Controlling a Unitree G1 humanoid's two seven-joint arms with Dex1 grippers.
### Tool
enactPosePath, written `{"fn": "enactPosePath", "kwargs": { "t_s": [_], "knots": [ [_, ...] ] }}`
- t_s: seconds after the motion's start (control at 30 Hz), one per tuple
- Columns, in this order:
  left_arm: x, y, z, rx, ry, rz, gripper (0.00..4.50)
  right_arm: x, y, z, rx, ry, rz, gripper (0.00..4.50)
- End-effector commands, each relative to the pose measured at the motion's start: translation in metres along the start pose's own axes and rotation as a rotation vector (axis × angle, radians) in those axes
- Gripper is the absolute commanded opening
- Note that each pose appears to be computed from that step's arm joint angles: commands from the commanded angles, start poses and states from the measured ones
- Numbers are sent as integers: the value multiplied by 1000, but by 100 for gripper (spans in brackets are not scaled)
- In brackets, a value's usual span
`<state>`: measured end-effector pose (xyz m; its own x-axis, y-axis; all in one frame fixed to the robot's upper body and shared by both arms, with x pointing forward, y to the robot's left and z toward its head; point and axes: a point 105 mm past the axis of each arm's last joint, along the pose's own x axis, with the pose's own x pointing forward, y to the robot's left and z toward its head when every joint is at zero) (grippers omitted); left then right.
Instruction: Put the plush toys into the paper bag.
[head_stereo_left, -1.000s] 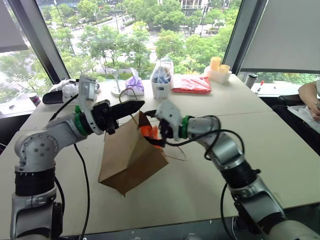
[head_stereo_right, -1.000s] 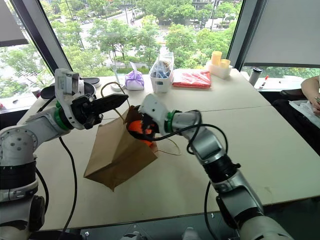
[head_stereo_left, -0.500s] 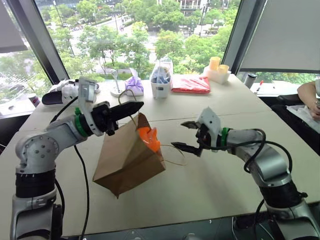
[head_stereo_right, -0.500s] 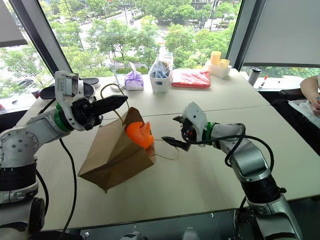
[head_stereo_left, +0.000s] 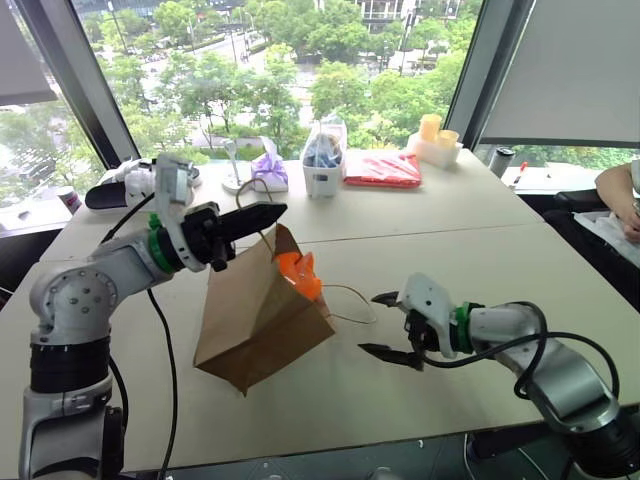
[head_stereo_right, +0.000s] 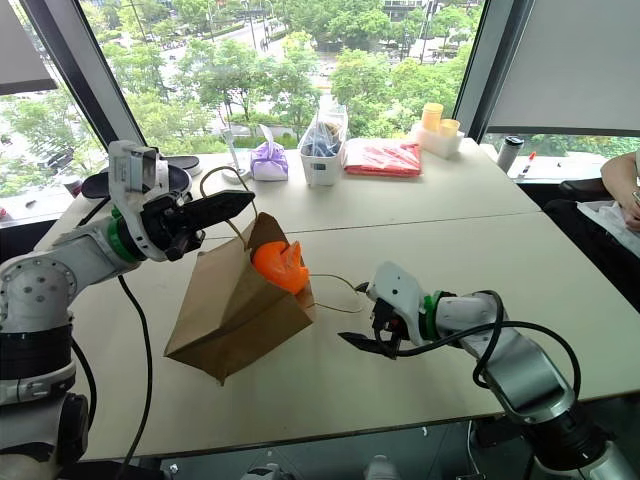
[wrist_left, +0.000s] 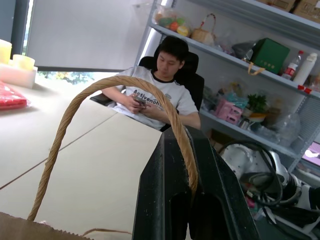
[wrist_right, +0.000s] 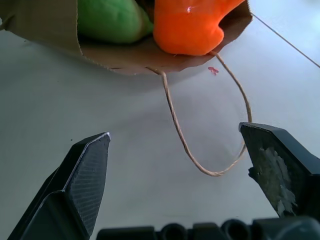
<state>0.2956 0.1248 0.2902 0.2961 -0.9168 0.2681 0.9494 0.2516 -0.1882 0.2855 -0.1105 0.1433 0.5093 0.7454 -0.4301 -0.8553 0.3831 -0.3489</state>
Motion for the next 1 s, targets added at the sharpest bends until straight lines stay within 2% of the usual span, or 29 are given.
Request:
{"fn": "enactPosePath", "kwargs": {
  "t_s": [0.03, 0.27, 0.3, 0.37, 0.6, 0.8, 0.93, 1.0],
  "knots": [
    [1, -6, 12, 55, -14, -22, 0, 7, -2, -2, -83, 8, -26, 445],
    [2, -7, 13, 59, -17, -24, 0, 24, -11, -15, -175, 32, -46, 445],
    [2, -7, 13, 59, -18, -24, 0, 27, -13, -16, -182, 33, -50, 423],
    [2, -8, 13, 61, -18, -24, 0, 31, -14, -17, -195, 30, -51, 362],
    [2, -7, 13, 62, -19, -22, 0, 35, -26, -11, -252, 11, -79, 3],
    [2, -9, 14, 62, -20, -24, 0, 16, -57, 9, -376, -18, -235, 3],
    [2, -7, 16, 66, -30, -25, 0, -5, -87, 32, -493, -67, -414, 3],
    [7, -3, 18, 84, -48, -24, 0, -25, -107, 59, -685, -98, -550, 3]
  ]
}}
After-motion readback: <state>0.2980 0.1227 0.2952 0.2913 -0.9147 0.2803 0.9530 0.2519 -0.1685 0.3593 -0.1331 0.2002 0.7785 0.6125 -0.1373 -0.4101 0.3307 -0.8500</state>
